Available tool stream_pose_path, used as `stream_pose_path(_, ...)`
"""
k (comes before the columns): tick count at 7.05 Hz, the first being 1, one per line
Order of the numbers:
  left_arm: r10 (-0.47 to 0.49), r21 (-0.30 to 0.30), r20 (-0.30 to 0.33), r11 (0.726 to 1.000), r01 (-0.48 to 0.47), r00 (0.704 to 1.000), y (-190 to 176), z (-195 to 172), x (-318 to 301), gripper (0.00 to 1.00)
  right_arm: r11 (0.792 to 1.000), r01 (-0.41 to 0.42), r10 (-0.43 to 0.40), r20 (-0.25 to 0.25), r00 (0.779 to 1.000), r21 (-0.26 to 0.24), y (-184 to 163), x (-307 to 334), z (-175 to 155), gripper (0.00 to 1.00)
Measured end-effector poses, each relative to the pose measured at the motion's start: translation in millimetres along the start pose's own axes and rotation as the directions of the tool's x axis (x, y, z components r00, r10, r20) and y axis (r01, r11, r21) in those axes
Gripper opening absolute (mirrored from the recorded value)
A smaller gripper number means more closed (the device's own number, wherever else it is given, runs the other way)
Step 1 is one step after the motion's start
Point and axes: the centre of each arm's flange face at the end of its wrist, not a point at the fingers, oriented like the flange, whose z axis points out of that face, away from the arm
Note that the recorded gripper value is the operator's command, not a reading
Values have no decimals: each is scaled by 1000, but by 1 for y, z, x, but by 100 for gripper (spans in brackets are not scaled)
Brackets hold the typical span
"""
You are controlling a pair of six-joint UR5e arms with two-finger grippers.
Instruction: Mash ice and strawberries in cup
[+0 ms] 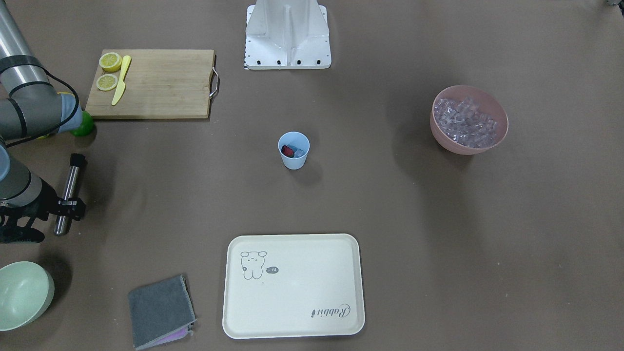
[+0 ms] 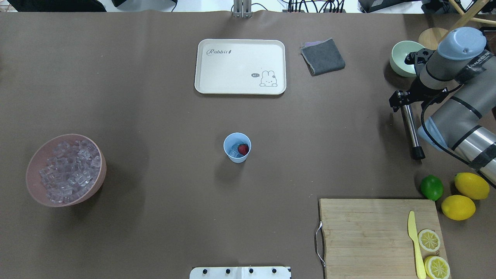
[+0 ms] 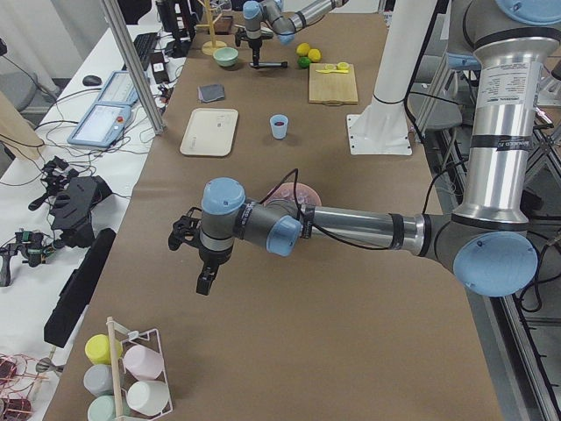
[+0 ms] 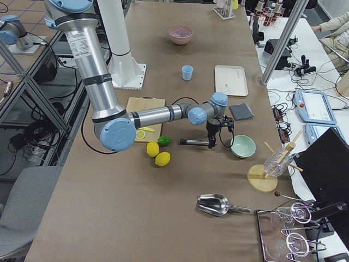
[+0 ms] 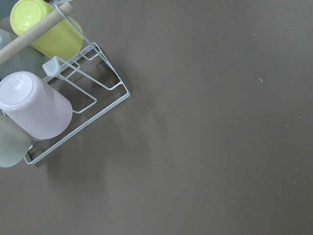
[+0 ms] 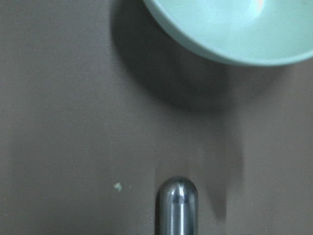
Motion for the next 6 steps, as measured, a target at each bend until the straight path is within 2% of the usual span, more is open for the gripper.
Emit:
stream_pose_path(2, -1, -2, 0, 1000, 1, 1000, 0, 1, -1, 98, 999, -16, 15, 20, 1000, 35, -12, 20, -42, 100)
stream_pose_path(3, -2, -3, 0, 1000, 2, 1000, 0, 1, -1, 98, 999, 1, -1, 6, 1000, 35, -15, 36, -78, 100)
stream_pose_path(5, -1, -1, -2, 1000, 1, 1000, 0, 0, 0, 98, 998, 67, -67, -56, 996, -8, -5, 94, -157, 100)
stream_pose_path(6, -2, -2, -7, 1000, 2, 1000, -1, -1, 1, 98, 996, 84, -86, -64, 994, -32, 7, 145, -180, 100)
